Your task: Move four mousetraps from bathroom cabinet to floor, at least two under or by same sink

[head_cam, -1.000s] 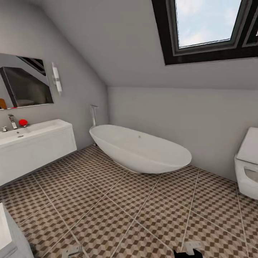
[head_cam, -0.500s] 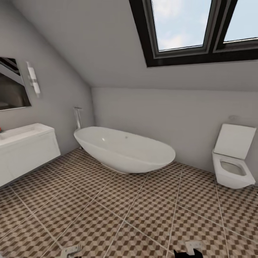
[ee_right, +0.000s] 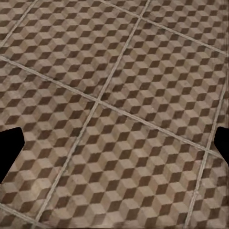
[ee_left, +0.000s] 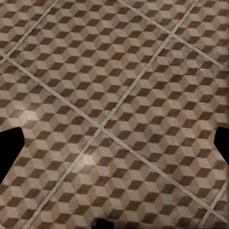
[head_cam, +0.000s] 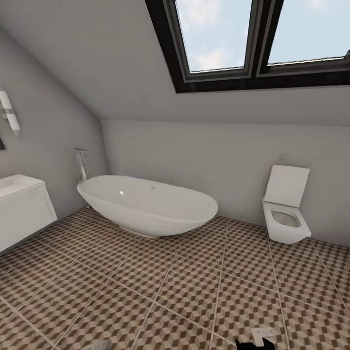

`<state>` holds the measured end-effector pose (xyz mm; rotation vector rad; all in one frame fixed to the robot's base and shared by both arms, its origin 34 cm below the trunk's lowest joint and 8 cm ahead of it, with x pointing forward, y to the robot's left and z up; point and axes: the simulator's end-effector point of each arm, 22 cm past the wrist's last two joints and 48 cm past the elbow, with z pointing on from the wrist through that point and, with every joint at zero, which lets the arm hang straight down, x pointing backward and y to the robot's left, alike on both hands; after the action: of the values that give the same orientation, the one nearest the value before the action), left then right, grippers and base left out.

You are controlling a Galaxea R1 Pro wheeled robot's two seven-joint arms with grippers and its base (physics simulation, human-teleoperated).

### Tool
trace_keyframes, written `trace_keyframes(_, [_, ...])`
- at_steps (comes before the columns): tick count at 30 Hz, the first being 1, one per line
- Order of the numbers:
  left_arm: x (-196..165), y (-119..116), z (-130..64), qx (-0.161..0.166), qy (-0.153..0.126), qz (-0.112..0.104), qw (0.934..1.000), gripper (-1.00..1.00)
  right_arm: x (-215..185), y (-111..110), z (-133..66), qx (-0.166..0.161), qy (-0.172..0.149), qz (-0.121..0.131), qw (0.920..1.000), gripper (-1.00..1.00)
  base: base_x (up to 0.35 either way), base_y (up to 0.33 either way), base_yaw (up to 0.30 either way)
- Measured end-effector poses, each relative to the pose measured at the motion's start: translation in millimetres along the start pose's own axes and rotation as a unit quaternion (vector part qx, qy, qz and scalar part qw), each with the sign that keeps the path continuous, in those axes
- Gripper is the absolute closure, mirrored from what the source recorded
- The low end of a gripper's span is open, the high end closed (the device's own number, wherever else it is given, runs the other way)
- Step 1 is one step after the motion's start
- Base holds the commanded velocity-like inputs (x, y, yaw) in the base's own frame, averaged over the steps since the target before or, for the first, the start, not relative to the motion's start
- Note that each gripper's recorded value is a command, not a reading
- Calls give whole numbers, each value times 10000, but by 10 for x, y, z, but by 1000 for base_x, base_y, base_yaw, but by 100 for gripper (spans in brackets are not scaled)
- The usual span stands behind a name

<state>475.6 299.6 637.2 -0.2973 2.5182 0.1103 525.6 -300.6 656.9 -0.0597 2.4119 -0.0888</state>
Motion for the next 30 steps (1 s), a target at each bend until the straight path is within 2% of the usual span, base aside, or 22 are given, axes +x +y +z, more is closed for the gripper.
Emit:
trace_keyframes(2, [-1, 14, -21, -5, 2, 3, 10000, -100, -13, -2, -21, -10, 1, -2, 10000, -100, 0, 0, -270])
trace_keyframes(5, [-13, 58, -49, -23, 3, 0, 10000, -100, -24, 18, -58, -295, 10, -42, 9996, -100, 0, 0, -270])
trace_keyframes(8, [-27, 70, -81, -29, 7, -3, 10000, -100, -37, -11, -97, -439, 18, -77, 9990, -100, 0, 0, -270])
trace_keyframes(15, [-53, 77, -156, -28, 22, -5, 10000, -100, -65, -27, -171, -477, 32, -92, 9988, -100, 0, 0, -270])
trace_keyframes(22, [-88, -14, -231, 190, 11, -2, 9998, -100, -87, -32, -241, -479, 46, -92, 9988, -100, 0, 0, -261])
trace_keyframes(30, [-118, -27, -313, 212, 5, 3, 9998, -100, -125, -36, -319, -483, 46, -92, 9988, -100, 0, 0, -260])
